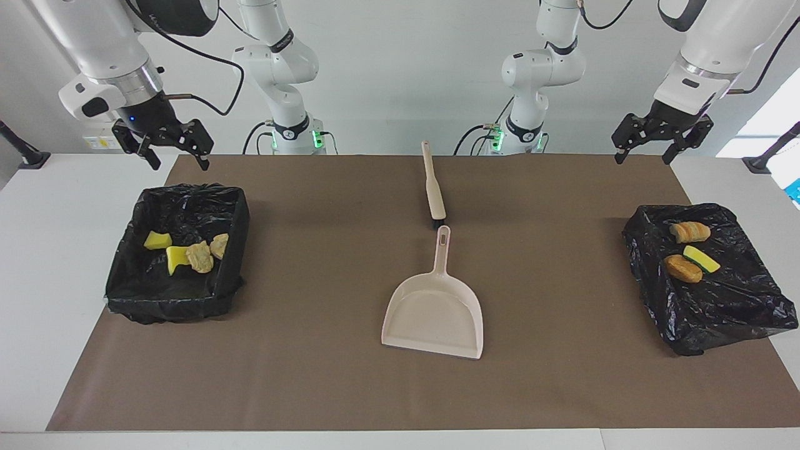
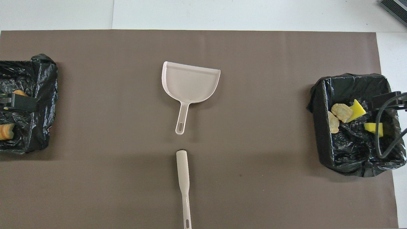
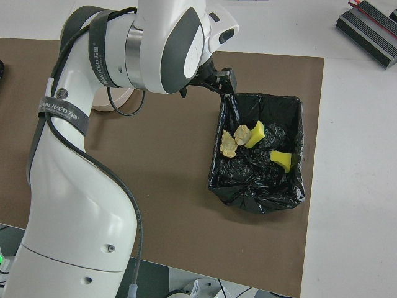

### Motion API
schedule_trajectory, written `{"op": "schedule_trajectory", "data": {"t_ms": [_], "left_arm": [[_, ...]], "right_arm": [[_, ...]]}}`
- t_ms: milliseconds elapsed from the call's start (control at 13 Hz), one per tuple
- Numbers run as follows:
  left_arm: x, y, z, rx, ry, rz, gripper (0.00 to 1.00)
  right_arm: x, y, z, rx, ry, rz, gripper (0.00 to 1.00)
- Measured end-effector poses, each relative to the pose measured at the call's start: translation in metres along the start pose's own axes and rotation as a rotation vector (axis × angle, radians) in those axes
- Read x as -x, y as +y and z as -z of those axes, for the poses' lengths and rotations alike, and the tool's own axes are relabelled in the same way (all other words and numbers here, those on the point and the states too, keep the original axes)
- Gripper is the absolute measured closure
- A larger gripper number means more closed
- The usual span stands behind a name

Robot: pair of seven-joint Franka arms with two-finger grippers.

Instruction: Sweep and dump trash in bin

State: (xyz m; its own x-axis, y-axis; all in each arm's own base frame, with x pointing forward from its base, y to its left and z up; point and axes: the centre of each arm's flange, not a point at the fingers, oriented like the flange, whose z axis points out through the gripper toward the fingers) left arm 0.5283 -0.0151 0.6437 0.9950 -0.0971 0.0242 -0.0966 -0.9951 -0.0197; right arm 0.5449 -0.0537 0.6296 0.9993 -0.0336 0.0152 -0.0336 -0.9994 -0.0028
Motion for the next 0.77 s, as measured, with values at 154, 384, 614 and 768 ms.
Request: {"op": "schedule_trajectory", "data": {"t_ms": [154, 384, 614, 768], "left_arm": [[0.0, 0.0, 0.003, 0.004, 0.008, -0.004, 0.0], [0.002, 0.004, 0.016, 0.04, 0.037, -0.003, 0.0], [0.003, 0.005, 0.02, 0.043, 0.043, 0.005, 0.0], [0.003, 0.006, 0.02, 0.045, 0.043, 0.014, 0.0]], "right_arm": [[0.0, 0.0, 0.0, 0.0, 0.0, 0.0, 0.0], [0.0, 0.0, 0.0, 0.0, 0.0, 0.0, 0.0], [0.0, 0.0, 0.0, 0.0, -0.001, 0.0, 0.0], [0.0, 0.0, 0.0, 0.0, -0.001, 0.0, 0.0]]}}
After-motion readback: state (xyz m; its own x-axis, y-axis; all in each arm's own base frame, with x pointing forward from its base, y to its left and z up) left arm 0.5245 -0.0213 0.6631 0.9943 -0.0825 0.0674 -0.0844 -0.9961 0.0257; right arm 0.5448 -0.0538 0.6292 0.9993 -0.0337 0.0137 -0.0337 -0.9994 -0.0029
